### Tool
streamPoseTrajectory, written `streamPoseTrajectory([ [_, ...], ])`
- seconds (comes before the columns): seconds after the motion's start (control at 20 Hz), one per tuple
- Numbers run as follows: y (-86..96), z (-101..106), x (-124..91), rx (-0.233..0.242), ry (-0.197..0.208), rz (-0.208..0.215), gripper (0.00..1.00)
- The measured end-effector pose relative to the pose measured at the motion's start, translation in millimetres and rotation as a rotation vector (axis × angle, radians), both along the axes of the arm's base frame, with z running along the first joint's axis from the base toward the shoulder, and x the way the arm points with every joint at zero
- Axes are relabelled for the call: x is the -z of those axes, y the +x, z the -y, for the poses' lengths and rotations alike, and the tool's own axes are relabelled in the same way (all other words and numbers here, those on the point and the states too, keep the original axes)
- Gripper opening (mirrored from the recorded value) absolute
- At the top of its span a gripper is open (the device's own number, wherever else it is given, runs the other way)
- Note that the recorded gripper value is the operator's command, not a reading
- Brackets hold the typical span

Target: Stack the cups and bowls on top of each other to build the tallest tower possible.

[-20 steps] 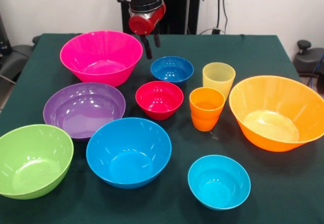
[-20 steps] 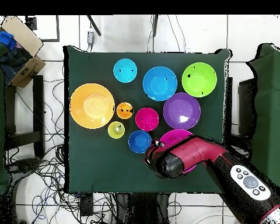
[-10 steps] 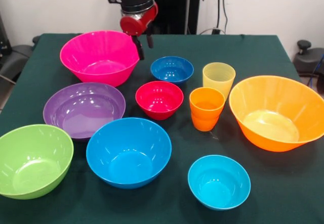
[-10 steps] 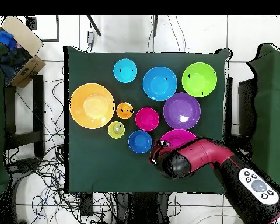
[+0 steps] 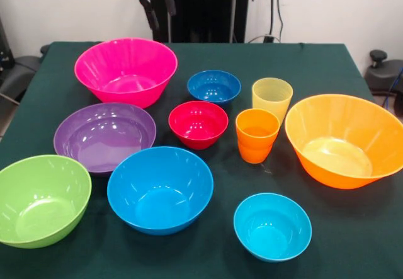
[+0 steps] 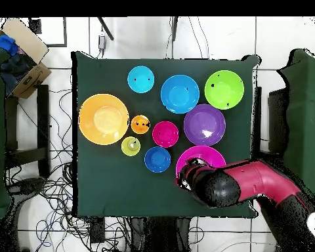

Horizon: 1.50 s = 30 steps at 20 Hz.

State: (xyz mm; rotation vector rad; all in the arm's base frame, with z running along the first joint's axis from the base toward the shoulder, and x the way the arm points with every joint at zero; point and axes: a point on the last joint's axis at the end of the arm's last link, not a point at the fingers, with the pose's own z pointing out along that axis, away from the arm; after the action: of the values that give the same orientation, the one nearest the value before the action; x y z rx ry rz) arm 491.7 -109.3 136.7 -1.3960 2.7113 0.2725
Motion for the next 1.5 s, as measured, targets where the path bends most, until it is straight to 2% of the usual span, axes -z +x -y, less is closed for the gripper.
streamPoseTrajectory([
  [0.05,2.0,2.2,-10.9,0.0,-0.02,-0.002,1.0],
  [0.2,6.2,4.0,-25.0,-0.015,-0.064,0.011,1.0],
  [0.35,10.7,3.9,-31.9,-0.036,-0.097,0.032,1.0],
  [0.55,17.0,9.0,-23.2,-0.09,-0.139,0.068,1.0],
  [0.6,21.5,14.4,-12.7,-0.121,-0.155,0.09,1.0],
  [0.65,23.6,17.4,-6.8,-0.133,-0.159,0.1,1.0],
  [0.8,30.5,25.4,9.9,-0.149,-0.157,0.123,1.0],
  [1.1,43.3,37.0,37.0,-0.156,-0.119,0.152,1.0],
  [1.25,47.1,39.3,42.8,-0.165,-0.11,0.16,1.0],
  [1.5,60.5,42.8,52.8,-0.213,-0.096,0.188,1.0],
])
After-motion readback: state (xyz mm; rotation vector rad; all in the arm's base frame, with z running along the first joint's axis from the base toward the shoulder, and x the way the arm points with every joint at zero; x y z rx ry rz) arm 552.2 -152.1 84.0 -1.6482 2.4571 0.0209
